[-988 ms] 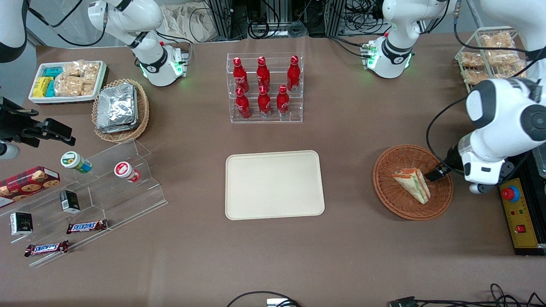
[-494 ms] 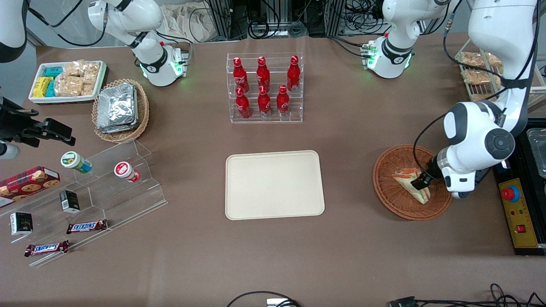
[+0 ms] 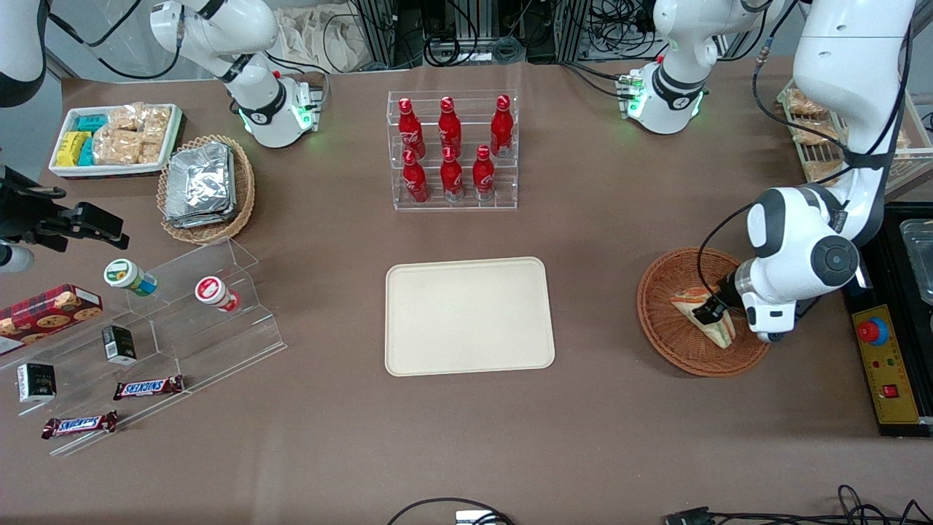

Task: Place sandwich from basket to tray
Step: 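Lift the sandwich and carry it with the left gripper toward the cream tray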

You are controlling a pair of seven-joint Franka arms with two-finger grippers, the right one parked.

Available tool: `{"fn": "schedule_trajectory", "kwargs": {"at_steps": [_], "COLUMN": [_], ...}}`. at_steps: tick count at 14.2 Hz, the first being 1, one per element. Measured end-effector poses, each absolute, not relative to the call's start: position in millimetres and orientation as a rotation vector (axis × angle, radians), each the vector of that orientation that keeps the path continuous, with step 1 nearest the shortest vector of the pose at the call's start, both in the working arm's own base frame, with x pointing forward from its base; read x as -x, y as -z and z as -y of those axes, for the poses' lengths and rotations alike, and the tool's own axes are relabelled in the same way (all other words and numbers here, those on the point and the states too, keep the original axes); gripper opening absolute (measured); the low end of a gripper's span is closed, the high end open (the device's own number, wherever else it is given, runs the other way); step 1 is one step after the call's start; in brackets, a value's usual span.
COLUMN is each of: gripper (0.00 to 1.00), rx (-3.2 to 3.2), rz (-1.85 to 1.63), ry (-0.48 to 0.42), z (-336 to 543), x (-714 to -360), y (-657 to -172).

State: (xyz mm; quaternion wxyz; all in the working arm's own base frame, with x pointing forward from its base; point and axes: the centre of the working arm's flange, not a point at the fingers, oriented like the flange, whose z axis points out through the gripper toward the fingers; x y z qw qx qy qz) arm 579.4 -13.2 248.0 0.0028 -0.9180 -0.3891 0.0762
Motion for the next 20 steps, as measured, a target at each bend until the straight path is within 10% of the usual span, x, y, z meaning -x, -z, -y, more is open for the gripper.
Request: {"fn": "schedule_trajectory", "kwargs": {"at_steps": [5,14,20], "gripper": [0.35,0.19,0.19], "rx": [2.83,2.914,3.091], "rz": [1.114,0.828,0.348], "ry": [-0.339,-0.414,-0.448], "z": [19,126,272], "x": [-591,-622,-604], "y": [-278,-456,-421]}}
